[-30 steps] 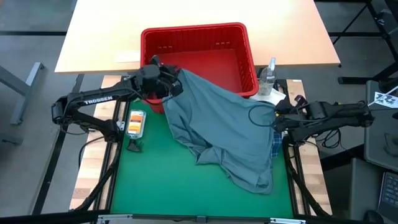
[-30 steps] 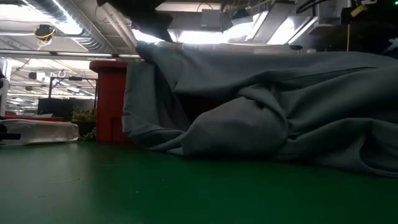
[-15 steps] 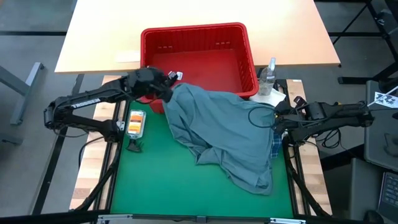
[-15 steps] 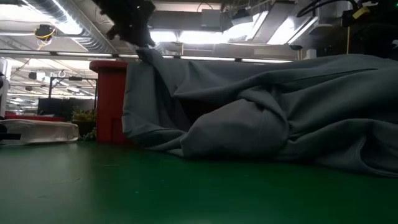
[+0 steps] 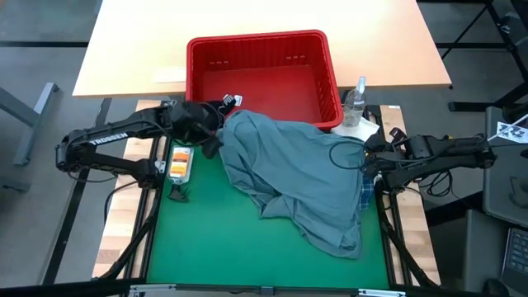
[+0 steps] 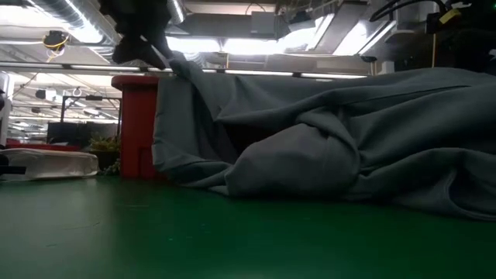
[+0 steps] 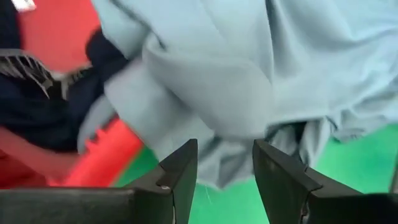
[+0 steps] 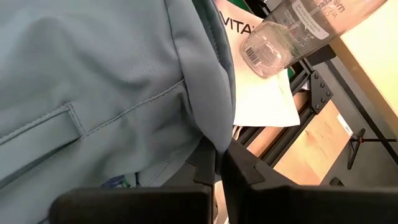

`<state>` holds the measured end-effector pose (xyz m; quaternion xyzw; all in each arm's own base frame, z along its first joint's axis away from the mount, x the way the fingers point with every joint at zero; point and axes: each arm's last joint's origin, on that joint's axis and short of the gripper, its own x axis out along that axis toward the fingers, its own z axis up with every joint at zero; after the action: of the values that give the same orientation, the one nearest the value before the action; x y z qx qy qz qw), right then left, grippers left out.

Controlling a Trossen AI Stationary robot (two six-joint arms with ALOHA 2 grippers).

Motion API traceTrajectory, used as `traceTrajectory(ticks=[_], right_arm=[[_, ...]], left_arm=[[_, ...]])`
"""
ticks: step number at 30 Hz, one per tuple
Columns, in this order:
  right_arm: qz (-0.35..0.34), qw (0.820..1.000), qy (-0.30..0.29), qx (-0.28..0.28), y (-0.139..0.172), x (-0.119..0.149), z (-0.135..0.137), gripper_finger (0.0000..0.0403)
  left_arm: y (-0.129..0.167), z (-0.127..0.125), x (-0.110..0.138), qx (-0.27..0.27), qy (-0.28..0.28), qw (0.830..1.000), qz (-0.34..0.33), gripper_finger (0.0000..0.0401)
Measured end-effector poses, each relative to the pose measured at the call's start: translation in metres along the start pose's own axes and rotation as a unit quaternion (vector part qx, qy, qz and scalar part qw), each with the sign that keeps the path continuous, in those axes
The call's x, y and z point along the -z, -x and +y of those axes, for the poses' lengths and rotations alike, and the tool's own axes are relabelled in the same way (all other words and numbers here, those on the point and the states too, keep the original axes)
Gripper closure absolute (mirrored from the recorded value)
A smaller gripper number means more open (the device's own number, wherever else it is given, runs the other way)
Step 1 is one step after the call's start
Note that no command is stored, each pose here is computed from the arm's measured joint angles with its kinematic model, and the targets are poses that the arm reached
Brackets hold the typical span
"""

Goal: Fold Laundry from Bin
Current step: Fold the blue pants on top of the blue shirt

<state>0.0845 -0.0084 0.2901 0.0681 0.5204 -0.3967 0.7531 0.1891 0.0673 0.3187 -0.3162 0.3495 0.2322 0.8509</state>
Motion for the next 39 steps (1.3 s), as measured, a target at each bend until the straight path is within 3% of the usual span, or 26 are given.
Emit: traceTrajectory(ticks=[4, 8, 12, 22, 30, 39], right_arm=[[0.001, 1.0, 0.0, -0.001, 0.0, 0.0, 0.0, 0.0393], [0.003, 1.0, 0.0, -0.004, 0.0, 0.0, 0.0, 0.0393], [0.003, 1.0, 0.0, -0.004, 0.0, 0.0, 0.0, 0.0393], [0.003, 1.0, 0.0, -0.004, 0.0, 0.0, 0.0, 0.0393], [0.003, 1.0, 0.0, -0.004, 0.0, 0.0, 0.0, 0.0393], [0.003, 1.0, 0.024, -0.004, 0.0, 0.0, 0.0, 0.0393]], left_arm=[[0.002, -0.002, 0.012, -0.009, 0.015, 0.999, 0.047, 0.0266], [0.001, -0.003, 0.029, -0.085, 0.021, 0.992, 0.09, 0.0276], [-0.003, -0.009, 0.033, -0.145, 0.023, 0.988, 0.053, 0.0277], [-0.029, -0.026, 0.036, -0.167, 0.006, 0.985, 0.046, 0.0277], [-0.053, -0.031, 0.036, -0.223, -0.02, 0.974, 0.028, 0.0277], [-0.061, -0.033, 0.032, -0.24, -0.027, 0.97, -0.002, 0.0277]])
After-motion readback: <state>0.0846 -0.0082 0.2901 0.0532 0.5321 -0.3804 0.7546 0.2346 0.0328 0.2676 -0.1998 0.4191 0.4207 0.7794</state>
